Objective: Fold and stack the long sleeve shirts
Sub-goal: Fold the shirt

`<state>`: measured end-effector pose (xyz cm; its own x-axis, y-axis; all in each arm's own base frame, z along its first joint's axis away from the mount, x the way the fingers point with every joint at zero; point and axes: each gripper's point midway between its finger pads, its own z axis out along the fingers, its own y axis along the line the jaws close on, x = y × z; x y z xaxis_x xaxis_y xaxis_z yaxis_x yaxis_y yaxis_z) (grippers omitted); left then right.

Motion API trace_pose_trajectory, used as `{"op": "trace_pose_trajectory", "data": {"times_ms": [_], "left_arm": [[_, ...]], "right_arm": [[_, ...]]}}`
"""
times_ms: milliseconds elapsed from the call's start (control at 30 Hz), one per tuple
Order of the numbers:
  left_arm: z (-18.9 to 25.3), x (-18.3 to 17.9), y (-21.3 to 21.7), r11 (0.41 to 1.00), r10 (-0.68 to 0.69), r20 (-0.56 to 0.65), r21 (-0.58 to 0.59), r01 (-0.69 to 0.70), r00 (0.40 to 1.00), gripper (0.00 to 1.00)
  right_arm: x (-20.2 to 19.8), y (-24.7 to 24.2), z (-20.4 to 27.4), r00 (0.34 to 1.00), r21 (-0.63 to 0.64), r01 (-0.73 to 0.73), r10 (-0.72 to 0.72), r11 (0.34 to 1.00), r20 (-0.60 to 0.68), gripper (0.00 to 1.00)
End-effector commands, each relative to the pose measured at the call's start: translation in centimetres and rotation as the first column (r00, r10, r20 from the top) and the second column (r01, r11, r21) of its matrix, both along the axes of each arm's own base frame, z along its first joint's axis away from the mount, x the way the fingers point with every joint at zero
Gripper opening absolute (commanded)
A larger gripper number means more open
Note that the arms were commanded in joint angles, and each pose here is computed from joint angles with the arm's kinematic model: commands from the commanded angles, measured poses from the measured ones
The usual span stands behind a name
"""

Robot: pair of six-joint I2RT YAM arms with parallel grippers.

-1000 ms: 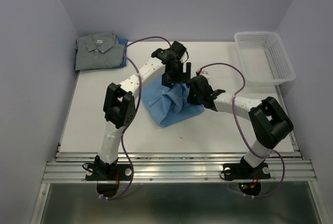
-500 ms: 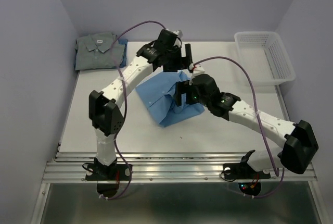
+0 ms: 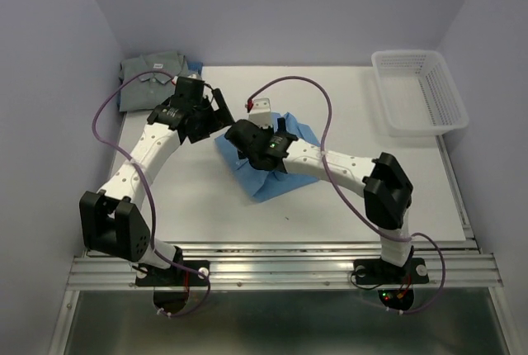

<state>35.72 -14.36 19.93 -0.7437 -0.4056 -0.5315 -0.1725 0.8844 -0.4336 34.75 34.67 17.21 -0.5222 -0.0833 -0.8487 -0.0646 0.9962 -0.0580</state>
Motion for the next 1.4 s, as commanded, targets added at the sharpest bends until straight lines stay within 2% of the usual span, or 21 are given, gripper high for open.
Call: {"op": "trace_pose_trajectory", "data": {"times_ms": [0, 167, 233, 300, 367, 467, 600, 633, 733, 767, 933, 1000, 1033, 1100, 1133, 1200, 1367], "left_arm": [[0.3, 0.2, 0.7, 1.000, 0.011, 0.040, -0.008, -0.011, 0.999, 0.99], [0.0, 0.2, 1.2, 1.000, 0.017, 0.033, -0.005, -0.017, 0.999, 0.99], [-0.1, 0.2, 1.0, 1.000, 0.015, 0.035, -0.011, -0.014, 0.999, 0.99], [-0.2, 0.2, 0.8, 1.000, 0.007, 0.033, -0.023, -0.007, 0.999, 0.99], [-0.4, 0.4, 0.7, 1.000, 0.007, 0.029, -0.026, -0.006, 1.000, 0.99], [-0.4, 0.7, 0.5, 1.000, 0.003, 0.032, -0.029, -0.002, 0.999, 0.99], [-0.4, 1.0, 0.2, 0.999, -0.010, 0.041, -0.041, 0.012, 0.999, 0.99], [-0.4, 1.1, 0.0, 0.999, -0.014, 0.040, -0.043, 0.015, 0.999, 0.99], [-0.9, 1.7, -0.6, 0.998, -0.037, 0.033, -0.043, 0.039, 0.999, 0.99], [-0.9, 1.9, -0.9, 0.998, -0.046, 0.035, -0.043, 0.048, 0.998, 0.99], [-1.1, 3.1, -4.3, 0.988, -0.142, 0.045, -0.052, 0.144, 0.989, 0.99], [-1.5, 4.0, -6.5, 0.979, -0.193, 0.053, -0.058, 0.196, 0.980, 0.99], [-2.6, 4.1, -7.8, 0.972, -0.227, 0.039, -0.056, 0.229, 0.973, 0.99], [-2.4, 4.8, -10.1, 0.954, -0.283, 0.071, -0.080, 0.288, 0.957, 0.99], [-3.7, 5.1, -11.0, 0.947, -0.309, 0.052, -0.078, 0.312, 0.950, 0.99], [-3.2, 5.6, -13.5, 0.930, -0.353, 0.088, -0.080, 0.359, 0.932, 0.99], [-5.8, 6.6, -17.7, 0.888, -0.429, 0.085, -0.144, 0.437, 0.899, 0.99]], "right_arm": [[0.4, -2.6, -0.7, 0.989, -0.128, 0.147, -0.144, 0.981, 0.033, 1.00], [0.4, -3.6, -1.4, 0.981, -0.175, 0.194, -0.188, 0.965, 0.051, 0.98], [0.3, -4.1, -1.2, 0.977, -0.166, 0.210, -0.201, 0.964, 0.067, 0.72], [0.2, -4.4, -0.5, 0.976, -0.125, 0.208, -0.199, 0.970, 0.085, 0.37], [0.0, -4.6, -0.3, 0.977, -0.098, 0.203, -0.194, 0.974, 0.092, 0.29], [-0.1, -5.4, -0.3, 0.979, -0.054, 0.193, -0.188, 0.980, 0.081, 0.22], [0.6, -6.5, -1.2, 0.987, 0.079, 0.156, -0.159, 0.985, 0.028, 0.01], [0.4, -6.0, -1.9, 0.995, 0.127, 0.097, -0.096, 0.987, -0.021, 0.01], [0.6, -7.1, -1.6, 0.999, 0.314, 0.002, 0.013, 0.950, -0.046, 0.01], [0.7, -7.5, -1.8, 0.999, 0.339, -0.011, 0.028, 0.941, -0.047, 0.01], [0.9, -10.0, -3.9, 0.992, 0.381, -0.073, 0.106, 0.922, -0.066, 0.01], [1.7, -10.7, -3.7, 0.989, 0.434, -0.111, 0.143, 0.894, -0.042, 0.01], [2.1, -12.1, -4.8, 0.989, 0.430, -0.098, 0.135, 0.898, -0.057, 0.01], [2.6, -12.3, -5.0, 0.981, 0.443, -0.152, 0.190, 0.884, -0.042, 0.01], [2.7, -12.5, -5.4, 0.975, 0.451, -0.173, 0.216, 0.875, -0.044, 0.01], [3.7, -13.3, -5.7, 0.966, 0.472, -0.204, 0.254, 0.858, -0.045, 0.01], [5.9, -14.4, -5.9, 0.955, 0.407, -0.263, 0.296, 0.875, -0.019, 0.01]]}}
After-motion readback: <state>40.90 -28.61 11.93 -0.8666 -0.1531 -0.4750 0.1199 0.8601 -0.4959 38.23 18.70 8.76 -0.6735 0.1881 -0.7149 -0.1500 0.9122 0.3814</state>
